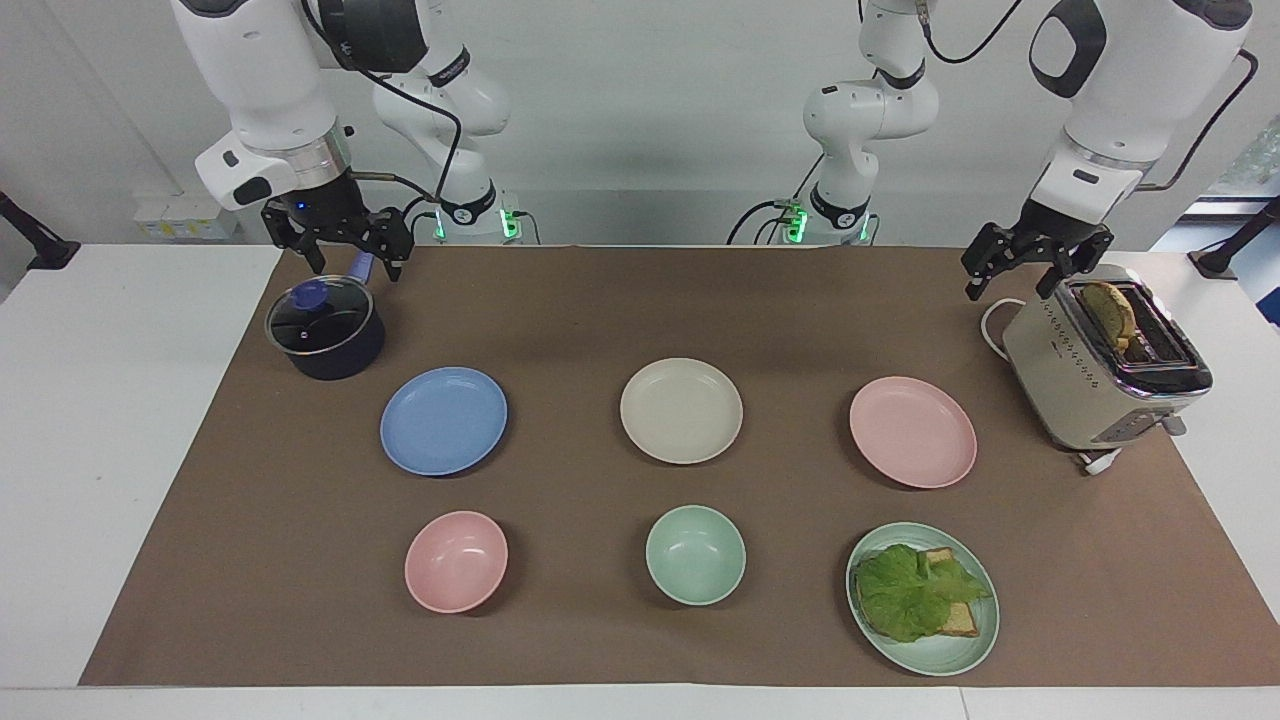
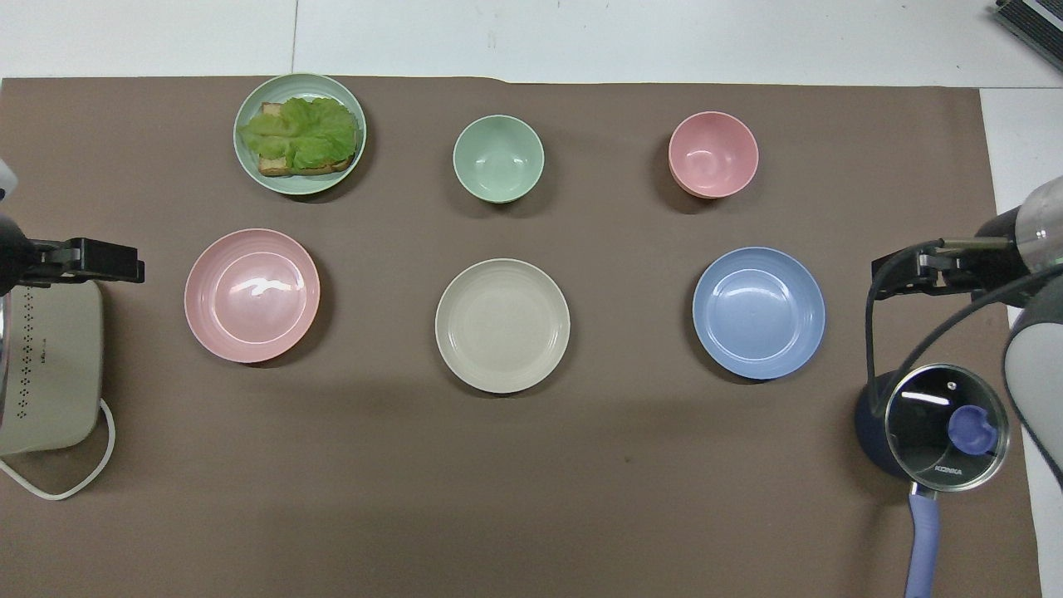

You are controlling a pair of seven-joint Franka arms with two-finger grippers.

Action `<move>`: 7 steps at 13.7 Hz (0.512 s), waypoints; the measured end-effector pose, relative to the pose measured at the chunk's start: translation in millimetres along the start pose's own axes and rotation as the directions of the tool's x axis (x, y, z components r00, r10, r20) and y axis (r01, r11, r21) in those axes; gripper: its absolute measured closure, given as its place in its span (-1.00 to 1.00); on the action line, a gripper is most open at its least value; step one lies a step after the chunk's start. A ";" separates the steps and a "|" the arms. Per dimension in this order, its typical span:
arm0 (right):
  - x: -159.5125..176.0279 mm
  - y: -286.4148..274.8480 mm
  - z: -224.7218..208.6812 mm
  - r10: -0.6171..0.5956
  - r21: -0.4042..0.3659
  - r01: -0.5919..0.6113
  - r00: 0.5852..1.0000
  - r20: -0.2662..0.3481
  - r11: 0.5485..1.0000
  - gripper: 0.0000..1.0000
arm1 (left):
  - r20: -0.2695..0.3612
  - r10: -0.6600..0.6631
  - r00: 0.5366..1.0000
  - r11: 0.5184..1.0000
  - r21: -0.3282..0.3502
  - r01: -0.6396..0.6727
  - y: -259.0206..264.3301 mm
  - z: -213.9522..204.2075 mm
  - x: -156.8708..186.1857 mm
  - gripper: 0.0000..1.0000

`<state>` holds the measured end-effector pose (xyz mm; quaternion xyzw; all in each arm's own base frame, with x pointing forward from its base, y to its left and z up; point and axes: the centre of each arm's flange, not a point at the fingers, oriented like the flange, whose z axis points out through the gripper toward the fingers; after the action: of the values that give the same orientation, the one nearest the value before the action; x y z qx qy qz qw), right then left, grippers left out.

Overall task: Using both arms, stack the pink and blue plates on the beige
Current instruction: 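Move the left gripper toward the rim of the pink plate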

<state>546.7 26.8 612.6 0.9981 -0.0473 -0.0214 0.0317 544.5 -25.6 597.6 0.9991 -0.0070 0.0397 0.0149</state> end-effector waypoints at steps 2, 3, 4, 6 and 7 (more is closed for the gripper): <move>-0.1 0.0 0.0 0.000 0.000 0.000 1.000 0.001 1.000 -1.00 | 0.008 0.011 1.000 1.000 -0.001 -0.011 0.5 5.1 2.0 -1.00; -0.1 0.0 0.1 0.000 0.000 0.000 1.000 0.001 1.000 -1.00 | 0.009 0.015 1.000 1.000 -0.001 -0.015 0.8 5.5 2.2 -1.00; -0.1 0.0 0.1 0.000 0.000 0.000 1.000 0.001 1.000 -1.00 | 0.009 0.016 1.000 1.000 -0.001 -0.016 0.7 5.4 2.1 -1.00; -0.1 0.0 0.1 0.000 0.000 0.000 1.000 0.001 1.000 -1.00 | 0.013 0.015 1.000 1.000 -0.001 -0.015 0.4 6.6 1.7 -1.00; -0.1 0.0 0.1 0.000 0.000 0.000 1.000 0.001 1.000 -1.00 | 0.025 0.013 1.000 1.000 -0.001 -0.013 -0.6 12.3 0.6 -1.00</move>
<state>546.6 26.8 612.5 0.9981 -0.0474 -0.0218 0.0317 546.1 -25.4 585.3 0.9994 -0.0139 0.0273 0.0148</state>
